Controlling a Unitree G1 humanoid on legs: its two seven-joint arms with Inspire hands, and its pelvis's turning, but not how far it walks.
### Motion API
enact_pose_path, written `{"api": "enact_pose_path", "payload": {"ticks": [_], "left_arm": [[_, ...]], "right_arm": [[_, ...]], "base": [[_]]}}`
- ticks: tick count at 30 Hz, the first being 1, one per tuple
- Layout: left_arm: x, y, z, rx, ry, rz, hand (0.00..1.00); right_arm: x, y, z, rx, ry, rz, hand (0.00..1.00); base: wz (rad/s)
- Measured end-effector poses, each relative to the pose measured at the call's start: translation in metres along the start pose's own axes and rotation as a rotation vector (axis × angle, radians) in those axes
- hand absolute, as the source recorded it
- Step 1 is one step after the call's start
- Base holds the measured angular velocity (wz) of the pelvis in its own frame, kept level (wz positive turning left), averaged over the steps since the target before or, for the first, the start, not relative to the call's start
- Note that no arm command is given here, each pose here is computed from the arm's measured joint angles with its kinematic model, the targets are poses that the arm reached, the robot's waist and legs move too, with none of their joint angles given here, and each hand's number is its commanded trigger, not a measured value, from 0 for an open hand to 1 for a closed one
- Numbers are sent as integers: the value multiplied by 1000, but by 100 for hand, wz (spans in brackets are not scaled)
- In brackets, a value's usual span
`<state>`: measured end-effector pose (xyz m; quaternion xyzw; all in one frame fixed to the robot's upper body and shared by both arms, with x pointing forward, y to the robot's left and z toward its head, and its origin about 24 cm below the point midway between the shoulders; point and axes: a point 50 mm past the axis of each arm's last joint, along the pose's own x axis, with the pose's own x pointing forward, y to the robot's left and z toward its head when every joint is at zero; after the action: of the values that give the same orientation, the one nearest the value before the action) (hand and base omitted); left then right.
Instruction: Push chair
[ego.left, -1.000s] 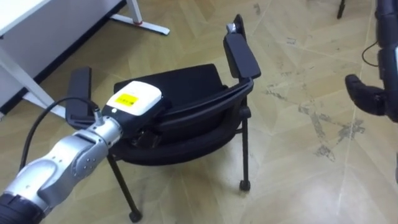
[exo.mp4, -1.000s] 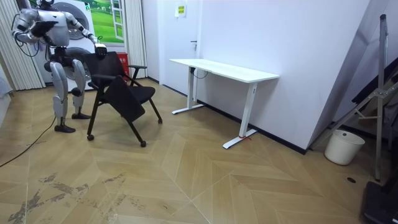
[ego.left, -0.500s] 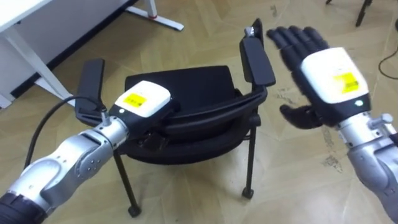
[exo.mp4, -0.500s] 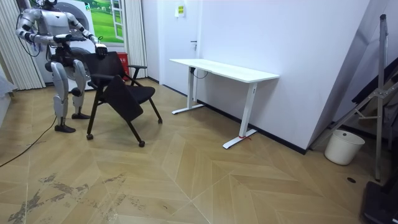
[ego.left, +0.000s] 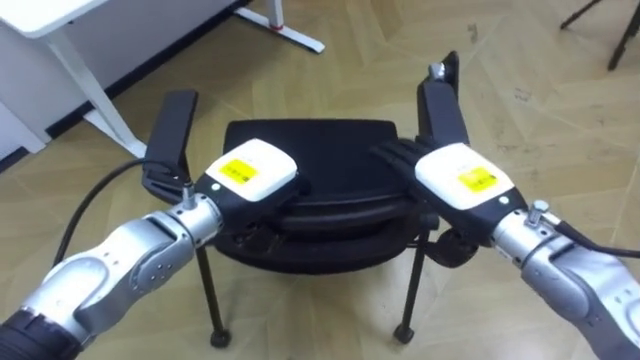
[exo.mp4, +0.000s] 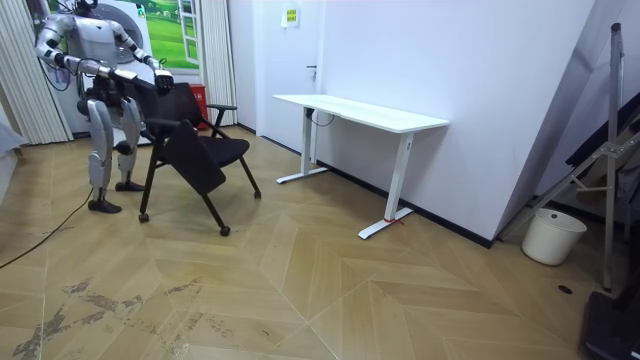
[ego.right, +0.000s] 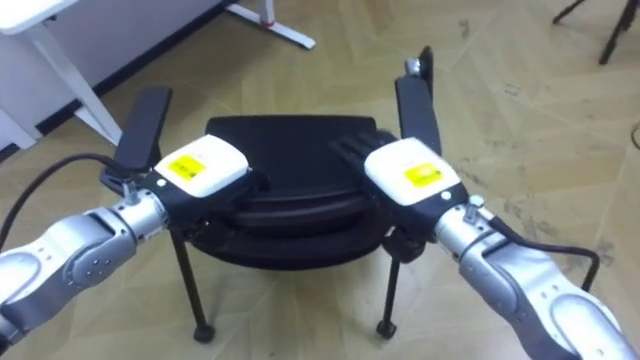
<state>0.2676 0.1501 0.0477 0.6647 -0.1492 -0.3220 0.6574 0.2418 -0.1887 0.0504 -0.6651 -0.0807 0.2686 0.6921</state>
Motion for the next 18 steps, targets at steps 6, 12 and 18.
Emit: {"api": "enact_pose_path", "payload": {"ticks": [6,12,18], "left_arm": [[0,-2,3,18,-32,-15,100],[2,0,4,38,-19,-9,100],[6,-3,7,49,-23,-33,100]], "right_arm": [[3,6,0,29,-9,73,0],[11,2,-2,26,-29,96,2],[8,10,-4,43,-11,114,100]], "base": [[-2],[24],[6]]}}
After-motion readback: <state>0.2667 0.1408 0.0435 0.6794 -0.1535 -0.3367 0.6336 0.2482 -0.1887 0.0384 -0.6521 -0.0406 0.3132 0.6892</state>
